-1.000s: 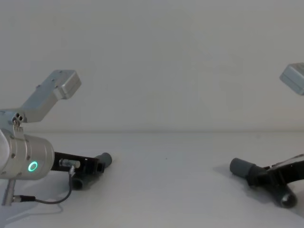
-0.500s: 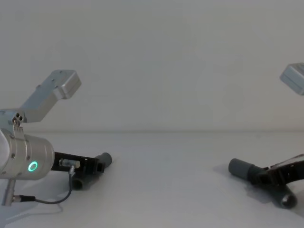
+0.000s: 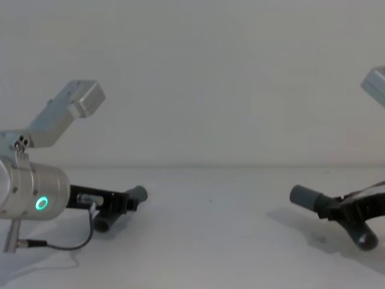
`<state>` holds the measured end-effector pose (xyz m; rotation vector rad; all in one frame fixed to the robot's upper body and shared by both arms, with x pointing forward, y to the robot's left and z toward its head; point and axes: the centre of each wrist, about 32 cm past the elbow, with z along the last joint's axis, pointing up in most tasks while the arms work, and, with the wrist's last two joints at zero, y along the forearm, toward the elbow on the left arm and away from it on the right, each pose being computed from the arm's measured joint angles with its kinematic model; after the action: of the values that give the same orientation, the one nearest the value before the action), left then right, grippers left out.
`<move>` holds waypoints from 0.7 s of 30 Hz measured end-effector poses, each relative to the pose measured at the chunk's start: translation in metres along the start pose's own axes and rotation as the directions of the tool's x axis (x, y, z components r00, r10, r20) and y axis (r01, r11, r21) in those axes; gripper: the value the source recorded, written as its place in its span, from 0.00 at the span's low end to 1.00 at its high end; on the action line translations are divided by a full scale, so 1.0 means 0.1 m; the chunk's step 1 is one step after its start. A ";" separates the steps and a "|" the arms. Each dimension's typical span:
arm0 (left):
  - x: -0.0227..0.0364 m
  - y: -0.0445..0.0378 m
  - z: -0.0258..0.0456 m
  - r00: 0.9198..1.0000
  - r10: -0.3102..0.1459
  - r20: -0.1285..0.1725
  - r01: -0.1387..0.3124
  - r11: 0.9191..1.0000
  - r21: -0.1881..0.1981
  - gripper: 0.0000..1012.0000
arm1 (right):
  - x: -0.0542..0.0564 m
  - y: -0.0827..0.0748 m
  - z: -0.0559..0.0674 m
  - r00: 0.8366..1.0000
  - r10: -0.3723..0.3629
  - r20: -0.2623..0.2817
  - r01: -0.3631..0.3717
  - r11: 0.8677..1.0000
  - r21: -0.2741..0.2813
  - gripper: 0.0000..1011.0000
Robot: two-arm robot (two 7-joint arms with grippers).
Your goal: Use both hands to pick up one end of the pipe from the table, align the ends, and insert them.
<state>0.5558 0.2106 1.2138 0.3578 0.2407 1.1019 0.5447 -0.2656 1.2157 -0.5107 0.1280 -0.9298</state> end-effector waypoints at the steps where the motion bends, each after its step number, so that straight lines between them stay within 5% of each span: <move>1: 0.003 0.007 0.014 1.000 -0.005 0.003 0.005 1.000 -0.006 0.34 | 0.00 -0.01 0.00 1.000 -0.002 0.005 0.002 1.000 0.005 0.27; 10: 0.024 0.076 0.135 0.997 -0.068 0.032 0.070 0.995 -0.070 0.34 | 0.06 -0.15 0.06 0.994 -0.012 0.112 0.003 0.997 0.081 0.27; 21: 0.007 0.099 0.141 0.997 -0.067 0.048 0.070 0.995 -0.067 0.34 | 0.18 -0.32 0.12 0.964 0.034 0.264 -0.070 0.990 0.126 0.27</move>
<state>0.5531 0.2129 1.2307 0.3111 0.1731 1.0305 0.5359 -0.2910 1.2433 -0.4977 -0.1591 -0.8055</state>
